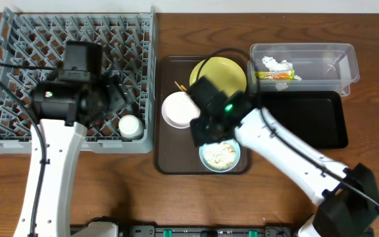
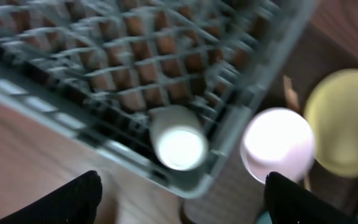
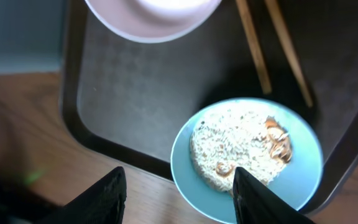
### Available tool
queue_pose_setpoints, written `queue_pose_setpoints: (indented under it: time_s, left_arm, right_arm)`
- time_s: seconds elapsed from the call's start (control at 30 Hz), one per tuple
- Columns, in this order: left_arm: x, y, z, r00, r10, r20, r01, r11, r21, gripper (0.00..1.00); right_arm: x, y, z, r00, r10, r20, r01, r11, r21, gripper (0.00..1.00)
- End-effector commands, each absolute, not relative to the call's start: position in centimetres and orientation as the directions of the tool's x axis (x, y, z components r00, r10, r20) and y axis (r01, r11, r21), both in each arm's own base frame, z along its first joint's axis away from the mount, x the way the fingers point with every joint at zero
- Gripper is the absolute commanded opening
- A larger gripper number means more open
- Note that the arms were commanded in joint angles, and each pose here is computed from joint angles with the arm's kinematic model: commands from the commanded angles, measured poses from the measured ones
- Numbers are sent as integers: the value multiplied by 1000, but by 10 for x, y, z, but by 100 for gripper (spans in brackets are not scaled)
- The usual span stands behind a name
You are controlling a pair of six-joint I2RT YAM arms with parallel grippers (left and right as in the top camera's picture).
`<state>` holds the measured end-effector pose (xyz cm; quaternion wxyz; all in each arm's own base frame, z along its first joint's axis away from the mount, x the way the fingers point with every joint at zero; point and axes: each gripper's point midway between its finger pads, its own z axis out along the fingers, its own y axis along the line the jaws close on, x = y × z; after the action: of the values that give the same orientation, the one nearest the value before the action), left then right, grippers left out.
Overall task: Sort waste into correct bins and load items into the dishwasher
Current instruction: 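Grasp the blue rice bowl with the right gripper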
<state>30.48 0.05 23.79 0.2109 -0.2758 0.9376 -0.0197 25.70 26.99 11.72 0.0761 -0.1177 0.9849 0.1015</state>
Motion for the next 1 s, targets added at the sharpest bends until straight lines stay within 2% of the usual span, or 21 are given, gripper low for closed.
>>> queue_pose_setpoints:
  time_s: [0.0, 0.13, 0.23, 0.3, 0.37, 0.43, 0.63, 0.77, 0.9, 0.93, 0.97]
  left_arm:
    - [300, 33, 241, -704, -571, -422, -596, 798, -86, 84]
    - [294, 47, 239, -685, -603, -409, -633, 771, -75, 84]
    - [292, 48, 238, -686, -606, -403, -637, 768, -70, 84]
    - [291, 48, 238, -688, -606, -400, -637, 768, -68, 84]
    - [290, 48, 237, -690, -606, -396, -638, 768, -64, 85]
    - [289, 48, 237, -692, -606, -393, -638, 768, -61, 84]
    - [290, 48, 237, -690, -606, -395, -638, 768, -63, 85]
    - [290, 48, 237, -690, -605, -397, -639, 767, -61, 84]
    - [290, 49, 238, -689, -606, -398, -639, 767, -60, 84]
    - [290, 49, 238, -689, -605, -399, -640, 766, -59, 85]
    - [290, 49, 238, -689, -605, -399, -640, 766, -59, 84]
  right_arm:
    - [253, 266, 109, -956, -199, -214, -221, 971, 87, 53]
    - [240, 276, 89, -942, -286, -175, -296, 954, 36, 52]
    - [228, 278, 63, -932, -352, -90, -354, 935, 6, 52]
    - [220, 281, 48, -922, -384, -35, -385, 923, 11, 47]
    - [216, 280, 40, -920, -391, -7, -391, 920, 1, 38]
    - [215, 281, 39, -920, -392, -4, -392, 920, -1, 30]
    - [216, 281, 37, -920, -391, -3, -391, 920, -3, 29]
    - [214, 279, 28, -920, -391, 22, -392, 920, -16, 24]
    - [212, 278, 17, -920, -388, 53, -390, 921, -20, 10]
    - [213, 277, 17, -922, -384, 53, -386, 922, -19, 2]
    - [214, 277, 17, -922, -383, 52, -384, 923, -19, 1]
